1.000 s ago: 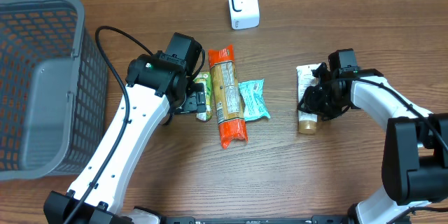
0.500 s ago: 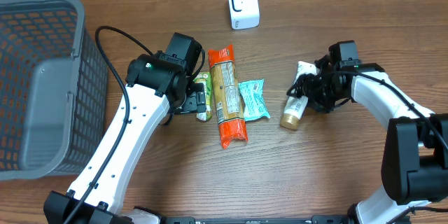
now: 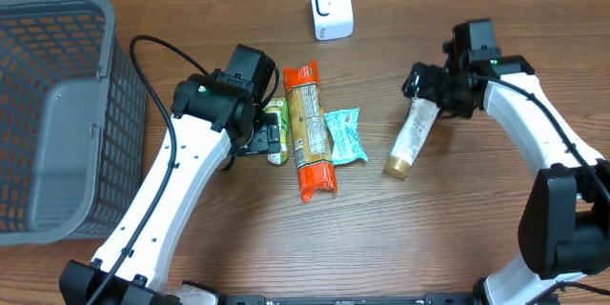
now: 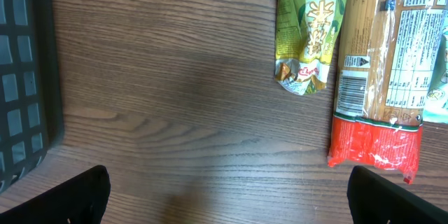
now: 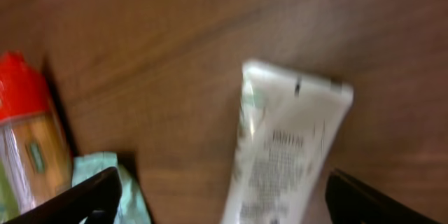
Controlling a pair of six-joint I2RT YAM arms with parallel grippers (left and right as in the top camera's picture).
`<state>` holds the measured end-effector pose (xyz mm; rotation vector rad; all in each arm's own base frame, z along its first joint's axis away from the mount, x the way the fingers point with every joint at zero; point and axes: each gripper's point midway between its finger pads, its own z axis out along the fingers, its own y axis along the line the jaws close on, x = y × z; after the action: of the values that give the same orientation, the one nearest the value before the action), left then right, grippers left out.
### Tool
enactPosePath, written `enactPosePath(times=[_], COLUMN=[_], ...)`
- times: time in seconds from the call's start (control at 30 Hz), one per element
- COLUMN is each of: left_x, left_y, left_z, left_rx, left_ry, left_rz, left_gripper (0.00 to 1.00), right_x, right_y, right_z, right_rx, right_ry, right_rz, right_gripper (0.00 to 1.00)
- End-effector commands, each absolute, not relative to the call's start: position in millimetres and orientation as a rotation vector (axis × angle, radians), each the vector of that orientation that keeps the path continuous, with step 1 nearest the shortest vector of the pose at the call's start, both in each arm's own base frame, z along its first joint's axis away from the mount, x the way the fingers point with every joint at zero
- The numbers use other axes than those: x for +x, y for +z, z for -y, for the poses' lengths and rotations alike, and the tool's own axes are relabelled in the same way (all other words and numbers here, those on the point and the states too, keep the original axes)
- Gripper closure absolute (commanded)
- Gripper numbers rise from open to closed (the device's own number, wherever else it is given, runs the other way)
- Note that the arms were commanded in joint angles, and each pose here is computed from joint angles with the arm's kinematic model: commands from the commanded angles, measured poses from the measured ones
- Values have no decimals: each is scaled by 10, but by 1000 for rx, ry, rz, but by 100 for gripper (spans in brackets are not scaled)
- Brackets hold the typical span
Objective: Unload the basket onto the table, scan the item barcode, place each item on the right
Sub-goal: 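Lay the tube flat on the table to the right and release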
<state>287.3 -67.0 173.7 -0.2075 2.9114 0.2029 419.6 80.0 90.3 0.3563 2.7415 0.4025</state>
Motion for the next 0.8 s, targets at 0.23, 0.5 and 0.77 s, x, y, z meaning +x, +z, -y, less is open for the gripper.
enactPosePath(times=[0.23, 0.5, 0.77], left_x=[2876, 2875, 2875], left_y=[1719, 1719, 1719], left_z=[648, 648, 648], left_rx=[-239, -239, -238], left_ry=[222, 222, 222], left_rz=[-2907, -2907, -2907], left_gripper=[1, 0, 0], right_x=[4511, 4383, 4093], right_y=[763, 293, 252], right_z=[-1254, -1036, -286], right_rx=[-26, 185, 568], right_ry=[266, 62, -49], right_rz=[-2648, -2766, -2885], right_gripper=[53, 66, 66])
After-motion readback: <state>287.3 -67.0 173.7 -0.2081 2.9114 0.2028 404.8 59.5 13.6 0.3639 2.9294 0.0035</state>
